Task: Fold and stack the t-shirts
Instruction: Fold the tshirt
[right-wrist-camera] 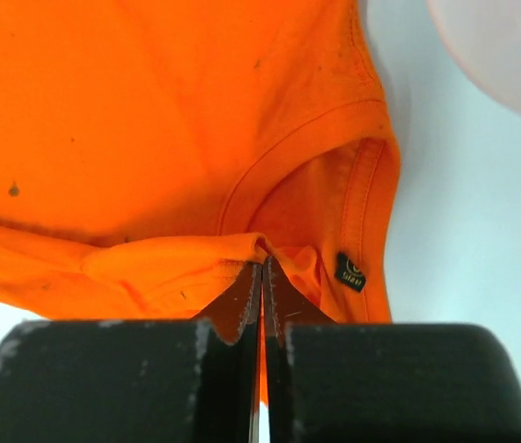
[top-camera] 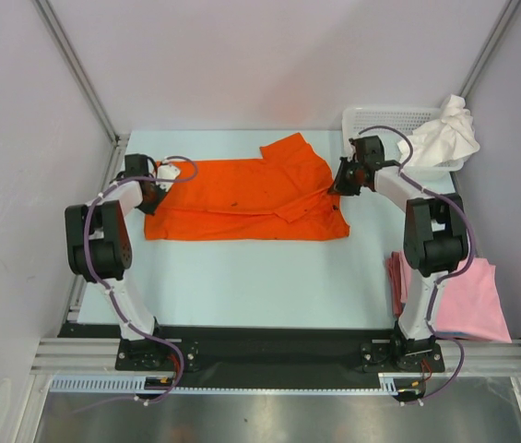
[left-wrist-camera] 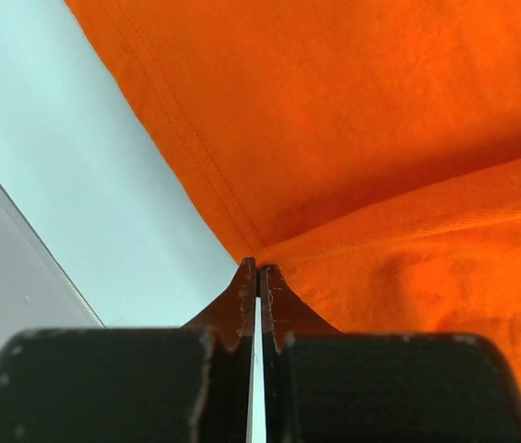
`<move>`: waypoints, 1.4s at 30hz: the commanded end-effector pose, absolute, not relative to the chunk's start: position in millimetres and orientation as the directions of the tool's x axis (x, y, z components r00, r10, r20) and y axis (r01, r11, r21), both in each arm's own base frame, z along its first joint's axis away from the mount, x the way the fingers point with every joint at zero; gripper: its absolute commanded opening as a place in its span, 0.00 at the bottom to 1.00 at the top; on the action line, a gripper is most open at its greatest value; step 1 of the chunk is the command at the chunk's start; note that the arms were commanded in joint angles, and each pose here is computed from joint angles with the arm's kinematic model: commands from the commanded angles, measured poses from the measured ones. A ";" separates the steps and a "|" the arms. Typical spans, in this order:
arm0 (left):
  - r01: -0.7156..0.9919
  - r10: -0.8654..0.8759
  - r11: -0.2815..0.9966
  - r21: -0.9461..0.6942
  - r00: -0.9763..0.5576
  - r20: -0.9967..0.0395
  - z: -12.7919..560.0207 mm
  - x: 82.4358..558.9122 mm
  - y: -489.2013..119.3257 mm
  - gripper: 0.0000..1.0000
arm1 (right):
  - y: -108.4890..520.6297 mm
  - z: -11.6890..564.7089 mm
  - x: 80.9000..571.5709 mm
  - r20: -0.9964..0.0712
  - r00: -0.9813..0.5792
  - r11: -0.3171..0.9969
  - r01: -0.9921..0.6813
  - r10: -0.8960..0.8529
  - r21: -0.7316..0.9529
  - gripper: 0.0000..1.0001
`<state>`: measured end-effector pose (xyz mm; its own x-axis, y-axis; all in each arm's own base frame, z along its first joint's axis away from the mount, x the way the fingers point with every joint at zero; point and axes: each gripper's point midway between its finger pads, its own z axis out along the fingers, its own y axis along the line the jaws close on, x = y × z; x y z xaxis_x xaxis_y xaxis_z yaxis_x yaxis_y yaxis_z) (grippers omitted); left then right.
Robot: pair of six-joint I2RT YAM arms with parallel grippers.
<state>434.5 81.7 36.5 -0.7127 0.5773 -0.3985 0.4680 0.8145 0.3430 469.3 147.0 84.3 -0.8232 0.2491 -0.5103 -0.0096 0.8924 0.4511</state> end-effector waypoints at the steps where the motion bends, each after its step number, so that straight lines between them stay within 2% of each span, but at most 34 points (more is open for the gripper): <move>1: 0.391 0.544 0.830 0.397 -0.722 -0.427 51.2 454.4 96.5 0.00 | 143.3 94.4 497.7 -0.563 -0.776 0.886 -0.009 0.286 0.463 0.00; 5: 0.363 0.525 0.839 0.405 -0.736 -0.428 49.0 457.6 99.6 0.01 | 146.9 88.5 506.8 -0.558 -0.778 0.881 -0.013 0.288 0.473 0.00; 7: 0.356 0.518 0.843 0.403 -0.736 -0.435 50.1 458.8 99.2 0.05 | 145.5 88.1 511.0 -0.565 -0.773 0.886 -0.010 0.287 0.464 0.00; 8: 0.342 0.507 0.850 0.401 -0.737 -0.447 51.8 460.5 99.0 0.12 | 144.8 87.1 512.5 -0.570 -0.771 0.890 -0.010 0.284 0.456 0.01; 9: 0.333 0.502 0.852 0.404 -0.737 -0.453 53.6 461.8 99.5 0.32 | 142.3 88.1 513.7 -0.576 -0.767 0.894 -0.005 0.284 0.448 0.06; 10: 0.317 0.495 0.855 0.410 -0.733 -0.466 57.8 464.4 100.3 0.42 | 140.5 91.4 516.8 -0.588 -0.757 0.900 -0.001 0.285 0.437 0.14; 11: 0.289 0.480 0.860 0.420 -0.737 -0.475 62.1 465.7 103.1 0.50 | 138.9 95.1 515.9 -0.593 -0.756 0.905 -0.005 0.276 0.426 0.29; 12: 0.271 0.472 0.862 0.428 -0.736 -0.485 66.6 467.5 104.7 0.60 | 136.5 98.8 516.0 -0.598 -0.754 0.909 -0.005 0.271 0.417 0.34; 14: 0.231 0.455 0.869 0.437 -0.719 -0.526 85.9 470.0 105.0 0.63 | 132.6 103.9 509.9 -0.603 -0.757 0.925 0.005 0.252 0.381 0.44; 15: 0.232 0.456 0.872 0.432 -0.706 -0.541 93.6 469.1 102.2 0.64 | 129.4 115.0 505.6 -0.619 -0.748 0.932 -0.002 0.239 0.363 0.46; 18: 0.327 0.519 0.852 0.409 -0.628 -0.580 115.6 449.9 81.2 0.62 | 116.2 119.2 477.4 -0.603 -0.764 0.949 0.037 0.228 0.312 0.49; 21: 0.463 0.621 0.784 0.414 -0.573 -0.536 104.4 414.5 66.8 0.55 | 101.1 96.2 439.8 -0.548 -0.804 0.960 0.097 0.231 0.263 0.50; 23: 0.551 0.681 0.732 0.401 -0.568 -0.462 77.6 389.2 64.2 0.53 | 97.2 91.8 421.2 -0.530 -0.813 0.959 0.118 0.242 0.256 0.50; 27: 0.640 0.736 0.677 0.363 -0.570 -0.365 40.7 359.9 62.6 0.58 | 101.2 59.8 381.7 -0.450 -0.859 0.954 0.132 0.246 0.268 0.51; 33: 0.684 0.783 0.622 0.381 -0.538 -0.311 18.8 360.1 58.2 0.65 | 114.3 41.6 374.6 -0.412 -0.874 0.938 0.122 0.256 0.324 0.52; 35: 0.684 0.792 0.609 0.400 -0.547 -0.272 9.2 361.0 63.1 0.65 | 114.5 37.0 378.5 -0.416 -0.869 0.935 0.130 0.267 0.329 0.52; 37: 0.678 0.795 0.606 0.416 -0.538 -0.281 9.7 367.8 60.7 0.63 | 114.0 32.9 382.0 -0.421 -0.864 0.932 0.134 0.275 0.336 0.52; 38: 0.672 0.792 0.609 0.421 -0.538 -0.287 11.3 369.7 60.8 0.60 | 113.6 29.6 381.5 -0.415 -0.867 0.932 0.138 0.278 0.336 0.50; 39: 0.670 0.794 0.607 0.427 -0.534 -0.291 11.5 370.8 59.7 0.51 | 114.2 23.7 380.4 -0.399 -0.873 0.929 0.143 0.281 0.341 0.47; 40: 0.672 0.795 0.606 0.426 -0.533 -0.291 10.7 370.2 59.1 0.43 | 113.7 21.3 379.4 -0.391 -0.875 0.927 0.149 0.286 0.344 0.32; 42: 0.662 0.796 0.601 0.447 -0.546 -0.262 11.3 368.4 65.4 0.13 | 109.4 16.0 372.8 -0.367 -0.875 0.917 0.181 0.315 0.356 0.16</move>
